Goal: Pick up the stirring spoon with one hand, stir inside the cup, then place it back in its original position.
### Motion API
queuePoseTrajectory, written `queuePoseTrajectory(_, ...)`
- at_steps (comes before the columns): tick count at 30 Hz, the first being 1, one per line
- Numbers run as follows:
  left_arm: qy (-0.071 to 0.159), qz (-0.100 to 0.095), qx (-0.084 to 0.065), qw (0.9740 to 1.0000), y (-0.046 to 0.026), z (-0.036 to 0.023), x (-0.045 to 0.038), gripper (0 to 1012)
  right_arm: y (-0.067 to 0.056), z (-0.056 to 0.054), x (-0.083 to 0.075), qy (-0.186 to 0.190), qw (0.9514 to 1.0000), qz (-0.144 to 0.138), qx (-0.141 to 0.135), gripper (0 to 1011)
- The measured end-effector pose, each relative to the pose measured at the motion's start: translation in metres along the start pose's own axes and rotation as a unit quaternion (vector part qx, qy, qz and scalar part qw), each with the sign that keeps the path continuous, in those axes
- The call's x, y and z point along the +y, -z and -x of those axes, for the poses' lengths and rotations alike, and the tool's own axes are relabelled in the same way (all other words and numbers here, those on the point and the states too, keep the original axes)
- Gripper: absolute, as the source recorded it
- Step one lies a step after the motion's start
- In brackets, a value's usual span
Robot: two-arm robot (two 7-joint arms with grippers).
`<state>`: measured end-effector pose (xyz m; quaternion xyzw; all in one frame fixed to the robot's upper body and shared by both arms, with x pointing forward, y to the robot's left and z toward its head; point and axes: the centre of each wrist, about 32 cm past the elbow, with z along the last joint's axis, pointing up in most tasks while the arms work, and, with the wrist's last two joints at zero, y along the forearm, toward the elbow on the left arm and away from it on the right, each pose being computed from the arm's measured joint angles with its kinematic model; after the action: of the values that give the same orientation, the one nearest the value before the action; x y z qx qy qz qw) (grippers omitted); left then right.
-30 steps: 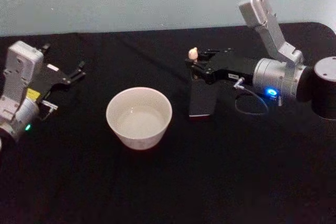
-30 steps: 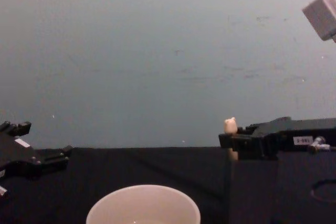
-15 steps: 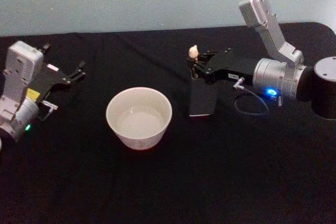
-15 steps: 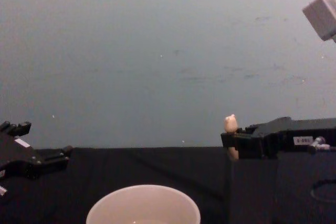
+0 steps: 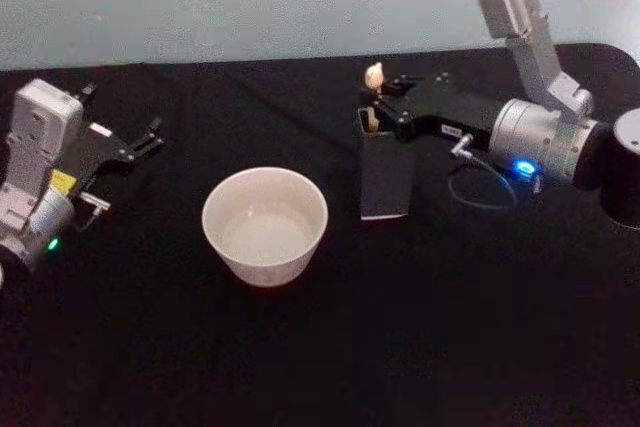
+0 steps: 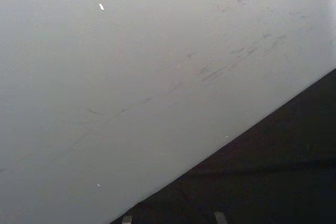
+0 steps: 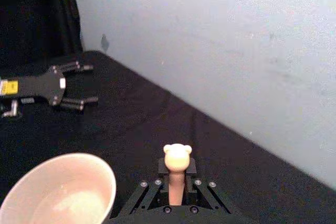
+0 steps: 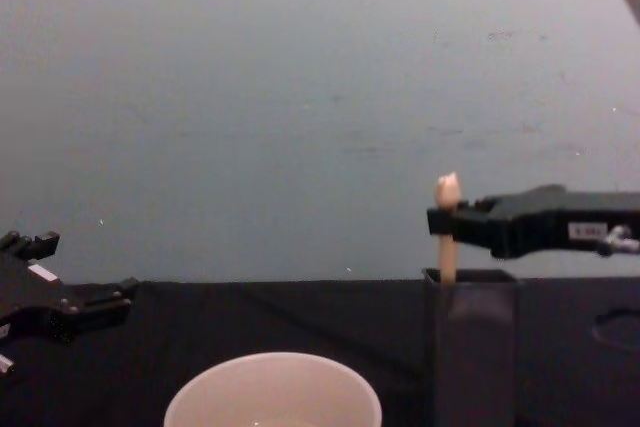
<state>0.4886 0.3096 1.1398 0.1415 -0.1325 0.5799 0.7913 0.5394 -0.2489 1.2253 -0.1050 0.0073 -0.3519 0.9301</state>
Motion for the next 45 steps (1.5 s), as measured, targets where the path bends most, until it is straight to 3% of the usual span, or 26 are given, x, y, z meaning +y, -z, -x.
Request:
queuePoseTrajectory(13, 0.000, 0.000, 0.000, 1.0000, 0.0000, 0.0000, 0.0000, 1001, -0.019, 0.001, -0.014, 0.009, 0.9980, -0.060, -0.018, 171)
queuePoseTrajectory(45, 0.000, 0.000, 0.000, 1.0000, 0.0000, 0.0000, 0.0000, 1001, -0.045, 0.008, -0.032, 0.010, 0.9925, -0.116, -0.037, 171)
